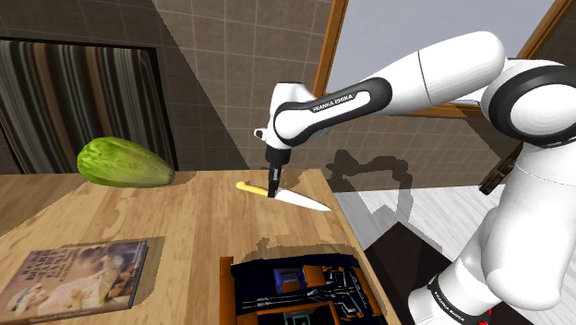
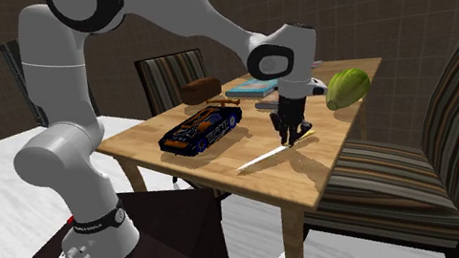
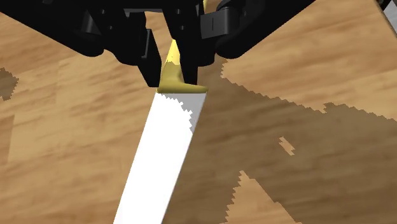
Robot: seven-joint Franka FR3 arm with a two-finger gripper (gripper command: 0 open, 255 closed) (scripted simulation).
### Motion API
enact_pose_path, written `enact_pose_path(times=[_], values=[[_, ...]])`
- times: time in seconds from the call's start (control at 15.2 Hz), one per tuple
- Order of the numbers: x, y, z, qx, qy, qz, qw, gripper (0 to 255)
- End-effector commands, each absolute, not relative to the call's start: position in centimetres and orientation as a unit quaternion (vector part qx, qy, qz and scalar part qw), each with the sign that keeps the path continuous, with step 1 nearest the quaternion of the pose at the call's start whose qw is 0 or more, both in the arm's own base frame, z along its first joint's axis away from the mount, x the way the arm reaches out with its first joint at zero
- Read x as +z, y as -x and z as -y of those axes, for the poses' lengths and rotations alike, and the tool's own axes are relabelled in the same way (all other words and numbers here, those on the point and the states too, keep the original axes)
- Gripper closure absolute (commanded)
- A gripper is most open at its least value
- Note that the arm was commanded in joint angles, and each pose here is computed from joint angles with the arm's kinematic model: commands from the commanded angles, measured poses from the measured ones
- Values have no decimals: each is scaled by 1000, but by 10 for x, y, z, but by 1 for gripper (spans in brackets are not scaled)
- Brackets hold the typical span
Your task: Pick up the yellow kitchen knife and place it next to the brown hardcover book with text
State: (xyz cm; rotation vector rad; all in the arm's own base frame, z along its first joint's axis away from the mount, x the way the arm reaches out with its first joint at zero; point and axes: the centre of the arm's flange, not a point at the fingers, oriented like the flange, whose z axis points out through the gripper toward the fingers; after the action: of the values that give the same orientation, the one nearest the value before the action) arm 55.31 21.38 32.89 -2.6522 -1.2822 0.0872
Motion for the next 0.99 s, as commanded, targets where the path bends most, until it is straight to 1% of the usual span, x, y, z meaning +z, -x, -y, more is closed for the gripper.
enact_pose_path(times=[0.0,0.92], values=[[325,-554,-209,33,897,430,96,255],[399,-554,-209,33,897,430,96,255]])
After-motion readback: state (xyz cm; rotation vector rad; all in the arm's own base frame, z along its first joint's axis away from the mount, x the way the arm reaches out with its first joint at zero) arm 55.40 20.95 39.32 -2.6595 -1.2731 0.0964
